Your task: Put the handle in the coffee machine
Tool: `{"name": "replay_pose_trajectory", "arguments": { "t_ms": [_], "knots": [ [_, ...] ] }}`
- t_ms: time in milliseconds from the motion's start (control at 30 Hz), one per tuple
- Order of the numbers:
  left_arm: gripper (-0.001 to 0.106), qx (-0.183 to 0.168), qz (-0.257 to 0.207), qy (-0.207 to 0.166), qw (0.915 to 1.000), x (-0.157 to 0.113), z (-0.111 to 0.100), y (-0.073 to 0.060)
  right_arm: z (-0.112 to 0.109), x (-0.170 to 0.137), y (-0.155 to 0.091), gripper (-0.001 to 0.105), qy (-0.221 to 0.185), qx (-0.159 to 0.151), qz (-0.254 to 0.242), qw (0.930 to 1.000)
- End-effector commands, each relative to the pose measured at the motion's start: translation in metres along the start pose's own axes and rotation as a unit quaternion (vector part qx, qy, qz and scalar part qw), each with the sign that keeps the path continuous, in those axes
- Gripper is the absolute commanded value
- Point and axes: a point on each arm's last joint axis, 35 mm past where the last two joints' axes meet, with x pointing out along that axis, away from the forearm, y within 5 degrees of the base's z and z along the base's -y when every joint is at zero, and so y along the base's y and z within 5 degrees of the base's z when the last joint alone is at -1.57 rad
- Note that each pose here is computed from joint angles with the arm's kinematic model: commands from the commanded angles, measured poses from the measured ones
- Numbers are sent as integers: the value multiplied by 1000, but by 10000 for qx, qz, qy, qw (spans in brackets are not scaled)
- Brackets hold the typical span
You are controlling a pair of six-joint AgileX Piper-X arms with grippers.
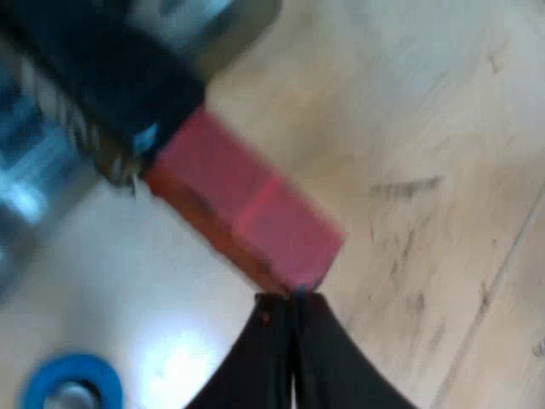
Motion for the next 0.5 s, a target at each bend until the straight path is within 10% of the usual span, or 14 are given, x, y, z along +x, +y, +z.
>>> {"name": "replay_pose_trajectory", "arguments": {
  "t_ms": [33, 500],
  "knots": [
    [0, -6, 393, -246, 9989, -15, 2, 1, 3, -3, -1, 67, -56, 24, 23, 10000],
    [13, -548, 988, -203, 9934, -51, -25, 8, 0, -3, -2, 67, 83, 8, 20, 10000]
  ]
}}
